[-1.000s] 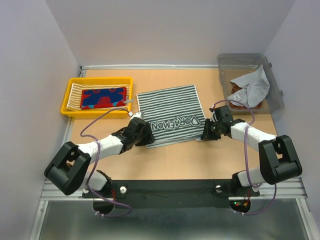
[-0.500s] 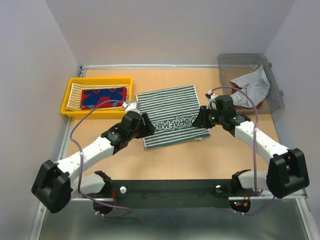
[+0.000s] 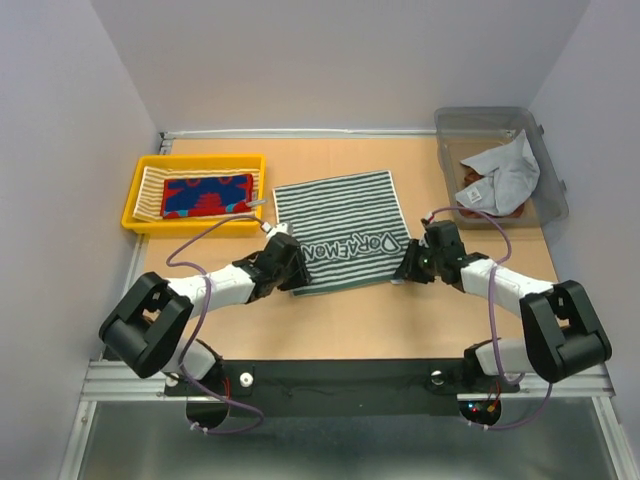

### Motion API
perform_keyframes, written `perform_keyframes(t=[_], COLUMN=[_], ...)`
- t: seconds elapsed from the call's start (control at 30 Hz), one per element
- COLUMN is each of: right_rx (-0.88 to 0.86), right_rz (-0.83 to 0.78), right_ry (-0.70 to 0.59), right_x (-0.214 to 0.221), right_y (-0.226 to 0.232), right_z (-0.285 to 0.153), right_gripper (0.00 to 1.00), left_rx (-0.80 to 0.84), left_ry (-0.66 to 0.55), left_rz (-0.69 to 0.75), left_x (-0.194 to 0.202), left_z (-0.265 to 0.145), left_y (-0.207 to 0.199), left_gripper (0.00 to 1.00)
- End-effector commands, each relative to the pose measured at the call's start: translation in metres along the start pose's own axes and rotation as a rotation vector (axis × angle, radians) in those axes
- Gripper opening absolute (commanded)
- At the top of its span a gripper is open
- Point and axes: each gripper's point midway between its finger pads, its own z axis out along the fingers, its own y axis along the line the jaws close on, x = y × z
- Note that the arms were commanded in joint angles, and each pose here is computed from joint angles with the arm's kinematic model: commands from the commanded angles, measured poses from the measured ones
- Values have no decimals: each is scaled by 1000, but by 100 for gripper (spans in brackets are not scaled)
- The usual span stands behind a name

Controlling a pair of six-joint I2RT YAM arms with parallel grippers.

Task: Fold and stack the towels
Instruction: Fold the towel

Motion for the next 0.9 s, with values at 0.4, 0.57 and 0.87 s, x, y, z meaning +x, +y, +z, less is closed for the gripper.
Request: perform_keyframes(t=[0.4, 0.57, 0.87], right_rx=[45, -57, -170], right_rz=[320, 211, 141], right_ry=[-141, -217, -193], right_x=[18, -15, -53], right_y=[-44, -16, 20], right_z=[-26, -48, -44], right_gripper=[29, 31, 28], left_rx=[-94, -97, -31], left_ry=[9, -37, -89], left_rz=[1, -9, -32], left_x=[3, -2, -20], left_z=[-5, -29, -43], left_y=[35, 40, 19], left_gripper=[54, 66, 60])
